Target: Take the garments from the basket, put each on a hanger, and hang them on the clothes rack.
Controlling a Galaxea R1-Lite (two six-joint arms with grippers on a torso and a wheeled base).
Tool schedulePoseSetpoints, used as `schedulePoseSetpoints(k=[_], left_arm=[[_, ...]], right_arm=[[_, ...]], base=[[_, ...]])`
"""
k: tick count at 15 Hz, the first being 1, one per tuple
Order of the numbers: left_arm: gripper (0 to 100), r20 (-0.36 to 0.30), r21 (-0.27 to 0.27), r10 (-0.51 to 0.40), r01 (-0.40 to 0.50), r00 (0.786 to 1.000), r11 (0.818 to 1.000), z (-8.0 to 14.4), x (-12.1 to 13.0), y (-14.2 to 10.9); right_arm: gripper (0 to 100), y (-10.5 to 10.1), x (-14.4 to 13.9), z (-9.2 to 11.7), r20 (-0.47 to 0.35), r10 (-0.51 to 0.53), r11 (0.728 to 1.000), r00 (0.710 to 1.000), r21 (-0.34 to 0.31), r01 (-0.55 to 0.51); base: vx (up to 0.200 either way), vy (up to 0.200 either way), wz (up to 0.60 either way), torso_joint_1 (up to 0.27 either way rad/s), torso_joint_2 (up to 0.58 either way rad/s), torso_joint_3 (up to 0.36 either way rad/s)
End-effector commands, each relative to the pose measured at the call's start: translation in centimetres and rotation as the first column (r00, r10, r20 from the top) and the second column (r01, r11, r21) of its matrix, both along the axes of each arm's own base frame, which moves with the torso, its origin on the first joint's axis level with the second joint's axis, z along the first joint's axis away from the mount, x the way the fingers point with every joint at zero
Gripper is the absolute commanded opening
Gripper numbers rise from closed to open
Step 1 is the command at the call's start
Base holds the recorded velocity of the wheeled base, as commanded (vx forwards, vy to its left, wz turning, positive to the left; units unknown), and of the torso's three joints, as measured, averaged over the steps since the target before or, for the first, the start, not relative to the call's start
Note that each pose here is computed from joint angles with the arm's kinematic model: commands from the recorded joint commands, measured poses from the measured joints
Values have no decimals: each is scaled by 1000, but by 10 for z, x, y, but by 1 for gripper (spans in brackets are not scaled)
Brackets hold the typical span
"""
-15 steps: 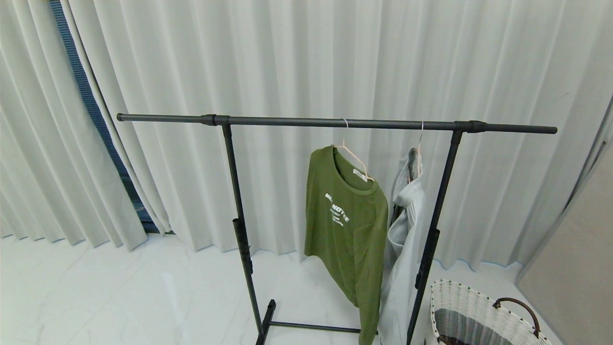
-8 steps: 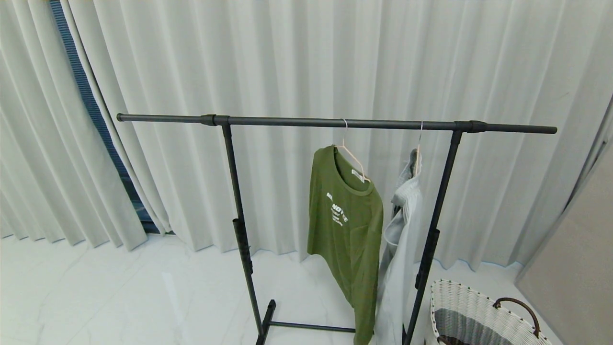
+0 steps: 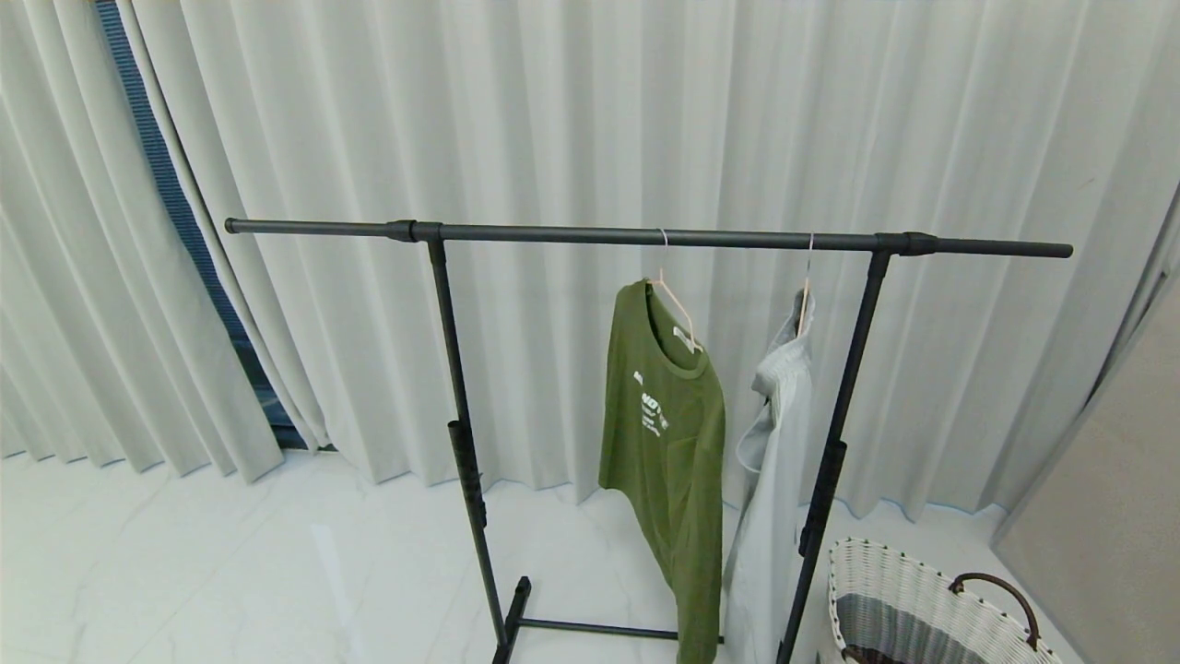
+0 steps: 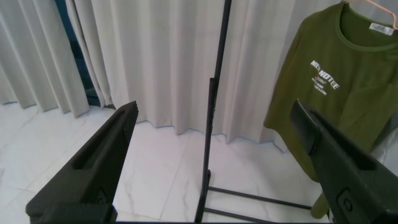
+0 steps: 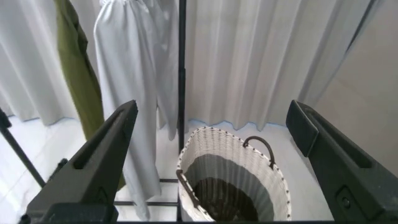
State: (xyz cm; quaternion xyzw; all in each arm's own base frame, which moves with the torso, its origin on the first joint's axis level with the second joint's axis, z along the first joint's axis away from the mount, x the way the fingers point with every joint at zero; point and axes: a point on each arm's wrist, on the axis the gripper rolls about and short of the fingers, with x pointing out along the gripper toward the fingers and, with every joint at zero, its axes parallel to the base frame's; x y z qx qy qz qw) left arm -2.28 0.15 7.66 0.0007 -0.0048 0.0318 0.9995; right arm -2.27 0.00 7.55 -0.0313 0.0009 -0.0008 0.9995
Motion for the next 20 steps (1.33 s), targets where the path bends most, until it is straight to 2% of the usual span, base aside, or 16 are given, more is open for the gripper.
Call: schedulePoseSetpoints(k=[1, 6, 10, 20], left_arm=[[100, 0, 0, 1, -1, 1000, 1000, 0, 0, 0], [100, 4, 0, 1, -1, 1000, 1000, 0, 0, 0], [100, 6, 0, 2, -2, 1000, 1000, 0, 0, 0], [100, 27, 0, 1, -1, 1000, 1000, 3, 0, 0]], right_arm=[[100, 0, 0, 0, 2, 3, 1000, 1000, -16, -3], [100, 0, 0, 0, -1, 9, 1000, 1000, -16, -9], [100, 0, 0, 0, 0, 6, 1000, 1000, 24, -6], [100, 0, 0, 0, 0, 6, 1000, 1000, 24, -6]], base=[[0, 0, 0, 0, 0, 0], [0, 0, 0, 0, 0, 0], [0, 0, 0, 0, 0, 0], [0, 0, 0, 0, 0, 0]])
